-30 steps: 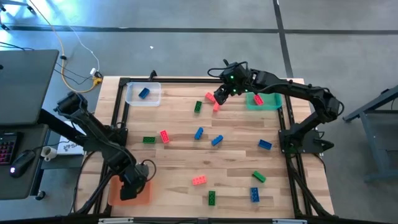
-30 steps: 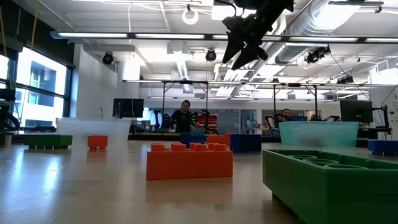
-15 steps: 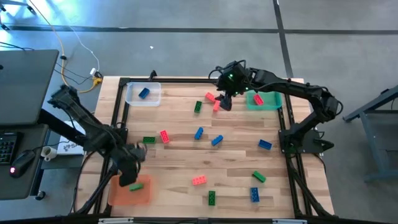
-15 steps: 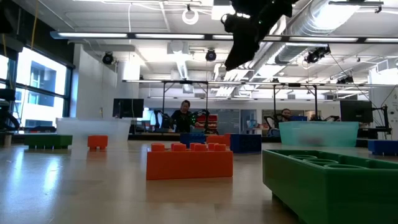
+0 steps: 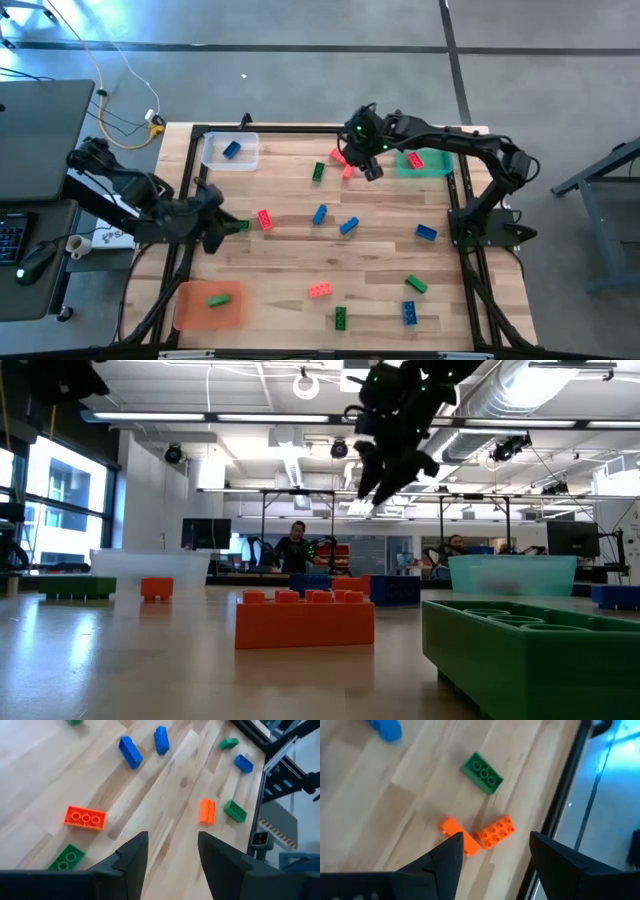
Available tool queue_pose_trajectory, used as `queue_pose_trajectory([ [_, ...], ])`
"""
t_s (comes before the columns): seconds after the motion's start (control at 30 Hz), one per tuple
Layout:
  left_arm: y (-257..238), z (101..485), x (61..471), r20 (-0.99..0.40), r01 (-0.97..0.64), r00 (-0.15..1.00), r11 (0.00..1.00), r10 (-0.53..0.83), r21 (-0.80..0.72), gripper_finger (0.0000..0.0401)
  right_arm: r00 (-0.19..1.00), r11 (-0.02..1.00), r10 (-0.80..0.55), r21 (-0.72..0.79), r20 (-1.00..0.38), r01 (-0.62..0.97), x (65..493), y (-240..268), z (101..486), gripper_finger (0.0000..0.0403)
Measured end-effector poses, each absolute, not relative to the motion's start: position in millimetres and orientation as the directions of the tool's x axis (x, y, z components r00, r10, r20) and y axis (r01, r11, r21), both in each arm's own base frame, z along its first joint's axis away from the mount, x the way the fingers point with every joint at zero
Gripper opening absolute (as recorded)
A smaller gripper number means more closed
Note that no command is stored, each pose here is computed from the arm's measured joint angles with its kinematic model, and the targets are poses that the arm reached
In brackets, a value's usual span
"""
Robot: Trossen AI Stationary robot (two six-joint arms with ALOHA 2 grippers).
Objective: Sort & place blocks by color
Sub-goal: Put the orange game piece into the light blue bin
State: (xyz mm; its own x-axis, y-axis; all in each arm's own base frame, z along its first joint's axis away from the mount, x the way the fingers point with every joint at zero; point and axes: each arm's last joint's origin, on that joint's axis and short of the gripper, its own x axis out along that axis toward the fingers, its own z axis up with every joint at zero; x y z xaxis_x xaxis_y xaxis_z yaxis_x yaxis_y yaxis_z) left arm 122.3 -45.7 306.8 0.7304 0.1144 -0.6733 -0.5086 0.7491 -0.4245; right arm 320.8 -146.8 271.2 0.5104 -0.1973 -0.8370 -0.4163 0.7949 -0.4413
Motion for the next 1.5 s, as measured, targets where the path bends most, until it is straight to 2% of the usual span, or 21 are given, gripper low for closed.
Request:
queue_pose_trajectory([
  [0.17,-45,307,122,-0.670,-0.503,0.733,0.756,0.117,-0.419,0.0160,0.446,0.763,-0.170,-0.404,-0.879,-0.505,330,-151,247,0.0215],
  [0.57,-46,306,124,-0.676,-0.499,0.727,0.769,0.120,-0.400,0.0160,0.317,0.743,-0.156,-0.322,-0.936,-0.587,345,-159,198,0.0215],
  [1.0,-46,306,124,-0.676,-0.510,0.727,0.753,0.120,-0.415,0.0160,0.282,0.641,-0.162,-0.318,-0.946,-0.698,352,-163,177,0.0215],
  [1.2,-46,306,124,-0.676,-0.512,0.727,0.751,0.119,-0.418,0.0160,0.306,0.607,-0.185,-0.354,-0.934,-0.712,356,-165,174,0.0215],
  [1.5,-46,306,124,-0.675,-0.512,0.728,0.750,0.119,-0.419,0.0160,0.247,0.614,-0.179,-0.304,-0.952,-0.728,359,-167,153,0.0215],
])
